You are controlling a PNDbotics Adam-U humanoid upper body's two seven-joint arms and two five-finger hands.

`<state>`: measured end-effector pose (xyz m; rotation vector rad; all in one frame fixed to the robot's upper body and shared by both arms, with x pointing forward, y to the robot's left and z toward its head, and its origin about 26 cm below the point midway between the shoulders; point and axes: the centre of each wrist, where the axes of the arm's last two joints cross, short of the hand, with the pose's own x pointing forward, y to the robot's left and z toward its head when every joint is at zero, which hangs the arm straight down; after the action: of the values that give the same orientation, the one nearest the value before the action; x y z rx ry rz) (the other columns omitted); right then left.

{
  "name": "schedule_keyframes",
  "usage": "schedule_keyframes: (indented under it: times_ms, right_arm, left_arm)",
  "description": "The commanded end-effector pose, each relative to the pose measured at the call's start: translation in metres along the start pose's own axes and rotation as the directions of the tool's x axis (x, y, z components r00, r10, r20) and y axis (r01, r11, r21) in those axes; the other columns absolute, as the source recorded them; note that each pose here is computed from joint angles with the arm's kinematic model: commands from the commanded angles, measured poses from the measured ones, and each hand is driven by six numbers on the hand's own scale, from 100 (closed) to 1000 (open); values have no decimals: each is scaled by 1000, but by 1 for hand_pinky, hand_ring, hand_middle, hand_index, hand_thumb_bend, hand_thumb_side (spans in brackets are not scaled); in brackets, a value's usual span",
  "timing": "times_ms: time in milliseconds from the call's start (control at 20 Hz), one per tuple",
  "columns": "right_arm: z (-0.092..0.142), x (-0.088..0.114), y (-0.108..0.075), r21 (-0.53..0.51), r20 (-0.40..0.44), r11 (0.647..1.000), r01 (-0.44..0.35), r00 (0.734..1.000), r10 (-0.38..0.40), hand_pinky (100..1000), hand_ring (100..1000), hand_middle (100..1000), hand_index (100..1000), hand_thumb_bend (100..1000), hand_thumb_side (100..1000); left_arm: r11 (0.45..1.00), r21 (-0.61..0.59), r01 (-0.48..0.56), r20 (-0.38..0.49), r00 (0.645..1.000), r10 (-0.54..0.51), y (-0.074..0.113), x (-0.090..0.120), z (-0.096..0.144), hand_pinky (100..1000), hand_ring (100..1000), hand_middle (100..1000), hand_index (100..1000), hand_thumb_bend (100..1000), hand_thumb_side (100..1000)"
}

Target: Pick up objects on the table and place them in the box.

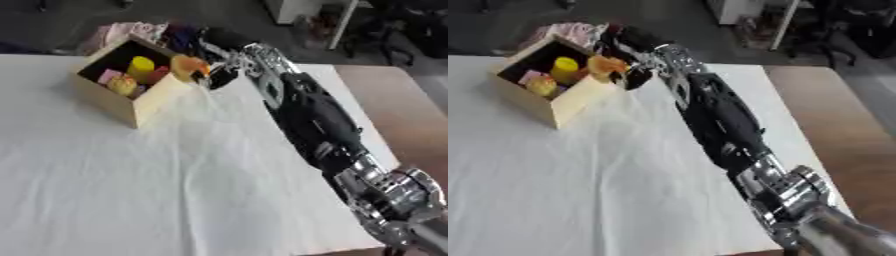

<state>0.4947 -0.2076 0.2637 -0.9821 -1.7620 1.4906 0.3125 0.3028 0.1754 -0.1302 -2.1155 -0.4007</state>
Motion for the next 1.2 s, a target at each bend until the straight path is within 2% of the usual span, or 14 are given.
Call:
schedule_keyframes:
  times_ms: [50,400,600,650,700,750,850,1000,1200]
  right_arm:
    - [-7,3,-20,-83,-21,996,17,1000,-18,451,468,461,540,100,100]
    - [-28,28,5,-172,-54,985,29,998,-38,524,481,475,559,100,100]
    - [-36,40,20,-215,-71,976,31,996,-47,575,533,547,689,100,117]
    - [-38,44,24,-217,-66,976,34,997,-50,580,543,566,733,127,253]
    - [-39,46,27,-218,-59,975,36,997,-50,607,580,612,788,243,377]
    - [-40,49,29,-212,-47,977,30,998,-40,628,614,659,831,244,446]
    - [-41,54,33,-194,-21,981,7,1000,-11,668,680,736,895,284,505]
    - [-42,58,34,-175,10,984,-25,1000,27,717,762,811,947,308,524]
    - [-41,56,30,-190,17,981,-42,999,46,727,778,836,949,300,497]
  left_arm:
    - [1000,-5,10,19,1000,-10,2,6,-3,763,598,671,858,100,732]
    - [1000,-31,-3,35,999,4,-2,8,-8,763,597,670,858,100,733]
    - [999,-43,-10,38,999,11,-4,8,-10,764,596,670,858,100,734]
    - [999,-45,-11,39,999,13,-5,8,-10,764,596,670,858,100,734]
    - [999,-47,-12,39,999,14,-5,8,-10,764,596,670,858,100,734]
    - [999,-48,-13,40,999,15,-5,8,-10,764,596,670,858,100,735]
    - [999,-49,-14,40,999,16,-6,8,-10,764,596,670,858,100,735]
    - [999,-48,-15,40,999,17,-5,8,-10,765,596,669,858,100,734]
    - [999,-45,-13,39,999,15,-5,8,-10,765,595,670,858,100,733]
